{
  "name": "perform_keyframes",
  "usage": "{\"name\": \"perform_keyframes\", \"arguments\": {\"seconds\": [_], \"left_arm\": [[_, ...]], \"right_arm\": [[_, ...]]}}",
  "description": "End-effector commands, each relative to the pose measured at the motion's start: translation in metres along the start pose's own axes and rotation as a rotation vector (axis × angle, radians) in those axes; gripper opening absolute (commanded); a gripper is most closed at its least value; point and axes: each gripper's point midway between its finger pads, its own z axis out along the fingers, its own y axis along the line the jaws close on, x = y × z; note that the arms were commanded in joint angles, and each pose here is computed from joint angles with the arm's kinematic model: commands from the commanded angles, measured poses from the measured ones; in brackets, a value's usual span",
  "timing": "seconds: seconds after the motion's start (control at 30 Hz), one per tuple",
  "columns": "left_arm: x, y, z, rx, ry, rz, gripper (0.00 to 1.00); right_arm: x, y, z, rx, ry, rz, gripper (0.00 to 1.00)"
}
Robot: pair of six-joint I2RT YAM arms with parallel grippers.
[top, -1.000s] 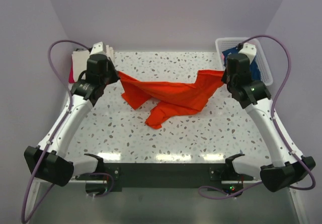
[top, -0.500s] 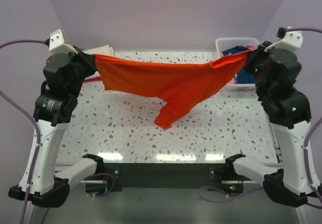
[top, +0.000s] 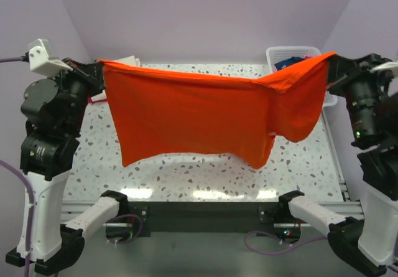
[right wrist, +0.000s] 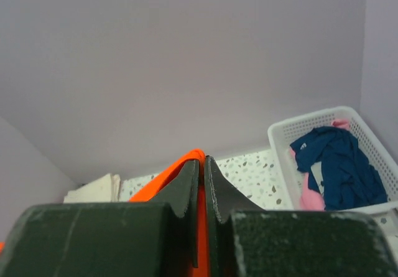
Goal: Fold and stack the t-shirts
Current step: Flatten the tshirt out
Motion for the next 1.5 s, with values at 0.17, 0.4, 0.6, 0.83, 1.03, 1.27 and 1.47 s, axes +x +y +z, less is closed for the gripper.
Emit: {"name": "perform_keyframes", "arguments": {"seconds": [0.17, 0.4, 0.6, 0.83, 1.03, 1.27, 1.47], "left_arm": [[0.068, -0.005, 0.125, 0.006, 0.023, 0.002, 0.00], [0.040, -0.027, 0.218, 0.097, -0.006, 0.018, 0.00], [0.006, -0.025, 0.236, 0.125, -0.046, 0.054, 0.00], [0.040, 0.013, 0.219, 0.064, 0.017, 0.040, 0.00], [0.119, 0.065, 0.173, -0.052, 0.152, -0.029, 0.00], [0.277, 0.140, 0.090, -0.214, 0.462, -0.184, 0.00], [0.369, 0.204, 0.013, -0.413, 0.604, -0.236, 0.21]], "right_arm": [[0.122, 0.057, 0.156, -0.122, 0.165, -0.076, 0.00], [0.074, 0.092, 0.220, -0.142, 0.004, -0.084, 0.00], [0.012, 0.100, 0.212, -0.148, -0.156, -0.067, 0.00], [0.095, 0.064, 0.197, -0.077, 0.008, -0.060, 0.00], [0.205, 0.007, 0.133, 0.007, 0.224, -0.004, 0.00], [0.349, -0.067, 0.024, 0.131, 0.524, 0.098, 0.00], [0.449, -0.102, -0.066, 0.163, 0.814, 0.163, 0.44]]}}
